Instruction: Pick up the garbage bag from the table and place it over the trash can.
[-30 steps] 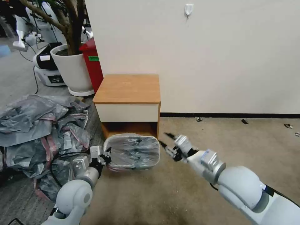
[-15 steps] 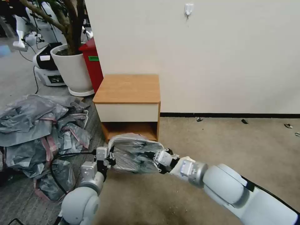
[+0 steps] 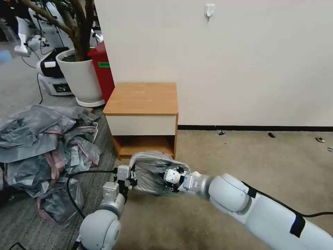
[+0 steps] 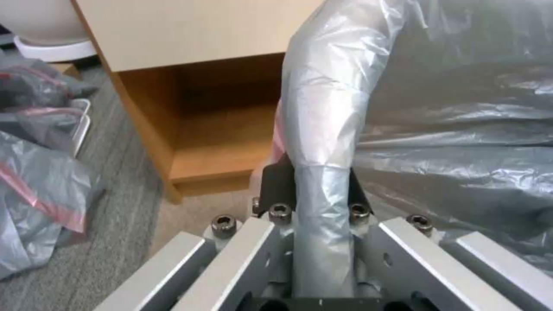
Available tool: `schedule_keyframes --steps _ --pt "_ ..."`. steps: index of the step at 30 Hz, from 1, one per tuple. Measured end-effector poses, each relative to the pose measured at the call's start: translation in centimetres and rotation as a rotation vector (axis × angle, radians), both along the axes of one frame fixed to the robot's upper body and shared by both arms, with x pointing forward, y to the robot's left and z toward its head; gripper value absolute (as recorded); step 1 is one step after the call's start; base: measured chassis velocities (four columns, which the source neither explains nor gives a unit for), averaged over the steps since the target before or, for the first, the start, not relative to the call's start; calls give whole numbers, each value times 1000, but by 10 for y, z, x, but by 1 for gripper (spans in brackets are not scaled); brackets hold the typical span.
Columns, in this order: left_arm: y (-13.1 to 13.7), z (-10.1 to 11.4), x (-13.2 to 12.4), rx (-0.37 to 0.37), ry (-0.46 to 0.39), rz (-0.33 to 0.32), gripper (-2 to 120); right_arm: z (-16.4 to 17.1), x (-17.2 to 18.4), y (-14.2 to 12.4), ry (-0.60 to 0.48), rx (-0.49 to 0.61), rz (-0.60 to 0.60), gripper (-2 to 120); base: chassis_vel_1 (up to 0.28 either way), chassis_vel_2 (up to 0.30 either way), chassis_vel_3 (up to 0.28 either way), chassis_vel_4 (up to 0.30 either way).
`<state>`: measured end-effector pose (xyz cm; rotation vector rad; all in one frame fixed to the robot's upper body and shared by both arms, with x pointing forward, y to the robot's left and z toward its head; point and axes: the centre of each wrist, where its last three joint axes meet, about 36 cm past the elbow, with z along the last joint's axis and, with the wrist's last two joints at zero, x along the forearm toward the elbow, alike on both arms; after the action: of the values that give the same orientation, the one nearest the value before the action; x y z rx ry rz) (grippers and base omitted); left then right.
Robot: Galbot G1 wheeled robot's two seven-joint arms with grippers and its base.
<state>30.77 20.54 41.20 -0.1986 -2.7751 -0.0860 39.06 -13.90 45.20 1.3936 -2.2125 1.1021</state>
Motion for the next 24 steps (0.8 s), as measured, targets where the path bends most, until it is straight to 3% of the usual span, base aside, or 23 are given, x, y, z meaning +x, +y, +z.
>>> schedule_keyframes --steps 24 --pt "-15 -7 3 5 5 -30 2 -15 34 34 59 -160 -10 0 0 0 0 0"
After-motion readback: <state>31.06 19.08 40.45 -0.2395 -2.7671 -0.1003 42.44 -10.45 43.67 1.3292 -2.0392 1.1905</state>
